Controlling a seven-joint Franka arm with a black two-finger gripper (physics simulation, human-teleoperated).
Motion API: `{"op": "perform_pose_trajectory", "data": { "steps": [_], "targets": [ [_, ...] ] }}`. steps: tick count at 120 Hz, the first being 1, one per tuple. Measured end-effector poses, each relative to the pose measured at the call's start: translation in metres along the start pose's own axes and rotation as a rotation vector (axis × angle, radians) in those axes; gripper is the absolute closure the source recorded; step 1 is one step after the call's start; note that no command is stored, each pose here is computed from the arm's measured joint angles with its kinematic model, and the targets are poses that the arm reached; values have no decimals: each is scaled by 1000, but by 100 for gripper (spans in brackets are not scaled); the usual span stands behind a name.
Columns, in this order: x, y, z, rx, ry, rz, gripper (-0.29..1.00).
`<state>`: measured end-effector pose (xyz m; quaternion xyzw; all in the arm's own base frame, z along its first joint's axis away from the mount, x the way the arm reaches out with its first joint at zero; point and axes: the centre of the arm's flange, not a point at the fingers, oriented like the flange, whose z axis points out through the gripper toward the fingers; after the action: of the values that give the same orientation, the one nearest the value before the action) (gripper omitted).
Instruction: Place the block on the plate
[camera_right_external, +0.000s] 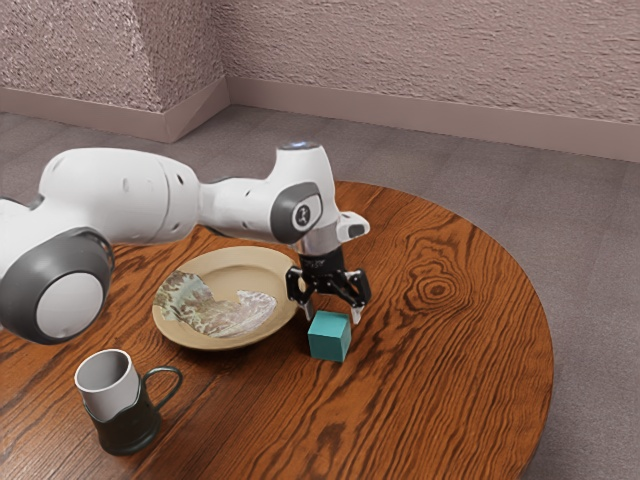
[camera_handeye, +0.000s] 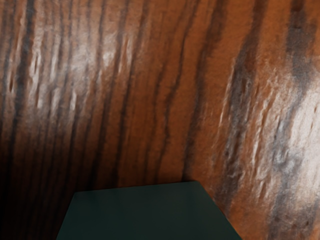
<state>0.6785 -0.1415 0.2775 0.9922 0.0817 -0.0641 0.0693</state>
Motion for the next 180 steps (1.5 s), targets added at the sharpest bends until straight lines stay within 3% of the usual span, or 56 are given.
{"op": "perform_pose_trajectory", "data": {
  "steps": [85, 131, 180],
  "targets": [
    [-1, 7, 23, 58, -10, 48, 1],
    [0, 8, 24, 60, -7, 48, 19],
    [0, 9, 23, 61, -5, 47, 28]
  ]
}}
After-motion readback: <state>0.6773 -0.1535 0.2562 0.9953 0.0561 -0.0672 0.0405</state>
